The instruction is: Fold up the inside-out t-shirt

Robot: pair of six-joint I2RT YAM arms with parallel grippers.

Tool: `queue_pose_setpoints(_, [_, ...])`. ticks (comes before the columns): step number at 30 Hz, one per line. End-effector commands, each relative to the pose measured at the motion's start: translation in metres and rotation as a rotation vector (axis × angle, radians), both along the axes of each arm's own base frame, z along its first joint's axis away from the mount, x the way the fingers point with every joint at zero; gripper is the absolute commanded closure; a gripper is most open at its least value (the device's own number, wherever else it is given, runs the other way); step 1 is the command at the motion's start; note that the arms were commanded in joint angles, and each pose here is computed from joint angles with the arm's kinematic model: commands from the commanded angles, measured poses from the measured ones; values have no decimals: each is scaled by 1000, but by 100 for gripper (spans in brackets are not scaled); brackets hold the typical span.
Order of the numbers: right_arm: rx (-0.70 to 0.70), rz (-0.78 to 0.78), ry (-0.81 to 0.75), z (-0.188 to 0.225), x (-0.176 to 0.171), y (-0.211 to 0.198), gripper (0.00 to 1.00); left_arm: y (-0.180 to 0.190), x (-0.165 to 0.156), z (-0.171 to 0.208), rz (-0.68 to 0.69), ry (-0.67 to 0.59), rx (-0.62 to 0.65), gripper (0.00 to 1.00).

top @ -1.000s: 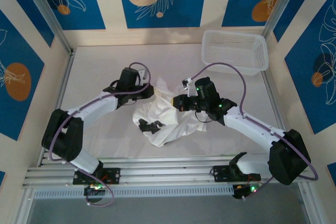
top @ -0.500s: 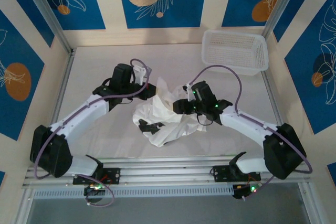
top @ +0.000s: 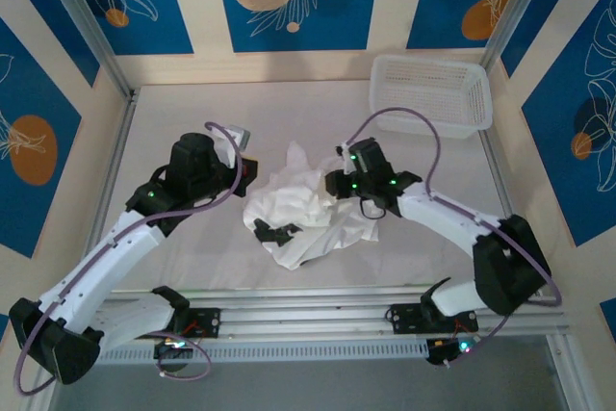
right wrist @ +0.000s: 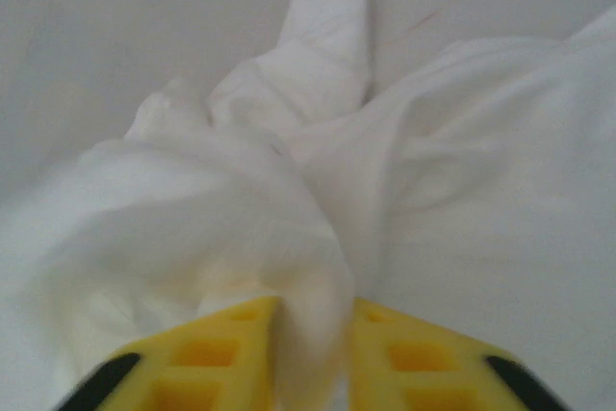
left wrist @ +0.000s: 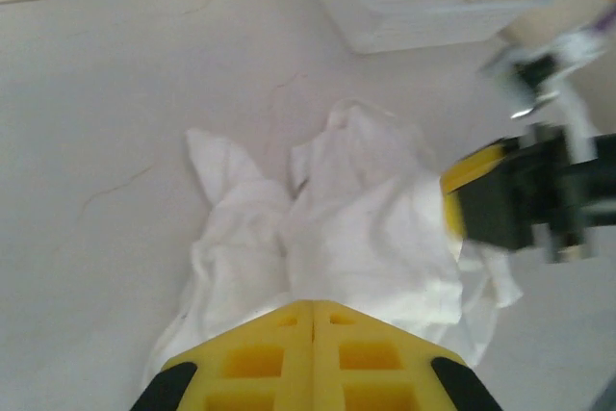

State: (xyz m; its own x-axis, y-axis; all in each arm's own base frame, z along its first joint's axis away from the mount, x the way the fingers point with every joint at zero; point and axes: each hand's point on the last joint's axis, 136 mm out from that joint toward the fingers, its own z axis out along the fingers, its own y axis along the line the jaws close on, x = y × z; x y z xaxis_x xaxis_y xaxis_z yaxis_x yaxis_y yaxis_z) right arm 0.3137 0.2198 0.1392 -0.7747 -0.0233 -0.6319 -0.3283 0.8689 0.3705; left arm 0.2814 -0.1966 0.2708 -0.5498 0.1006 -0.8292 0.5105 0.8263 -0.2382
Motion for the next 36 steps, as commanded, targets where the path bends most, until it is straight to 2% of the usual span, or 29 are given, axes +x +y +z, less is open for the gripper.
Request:
queue_pose_setpoints(1, [135,19,6,20,-17,-3,91,9,5,-13,37,27,56,100])
queue_pose_setpoints(2, [171,62,22,24,-25,4,99,2,4,-13,8,31,34,100])
queue_pose_setpoints(3, [202,108,46,25,-33,12,100,-6,4,-13,-29,32,8,100])
queue_pose_setpoints(5, [231,174,77,24,-46,23,100,-23,0,-13,-115,43,-42,100])
queue_pose_setpoints(8, [182,133,101,9,-48,16,100,-38,-3,-23,-178,85,-73,100])
queue_pose_setpoints(9, [157,91,104,4,-46,9,94,-39,-4,-30,-184,108,-63,94])
queue_pose_setpoints(11, [146,51,102,1,-45,2,88,-36,-3,-50,-166,155,-13,81])
queue_pose_setpoints(13, [135,55,95,-2,-46,2,84,-34,-2,-71,-144,198,43,75])
queue_pose_setpoints(17, [53,49,153,-18,-41,0,82,-38,3,-112,-90,305,73,68])
queue_pose_setpoints(19, [61,71,223,-26,-42,9,80,-43,6,-123,-76,330,71,67])
queue_pose_setpoints(20, [78,76,256,-28,-42,14,76,-44,9,-126,-67,335,70,66])
queue_pose_setpoints(23, [108,44,304,-38,-31,21,55,-45,14,-124,-55,321,68,66])
queue_pose_setpoints(26, [134,1,302,-46,-14,23,49,-43,16,-120,-52,305,76,65])
queue_pose_setpoints(28, [166,-4,320,-49,-7,27,49,-42,15,-119,-54,299,88,65])
queue_pose_setpoints(32, [208,27,321,-39,-1,38,62,-37,14,-122,-42,296,104,64])
queue_pose_setpoints(36, [189,26,287,-30,1,37,60,-38,13,-127,-40,305,95,64])
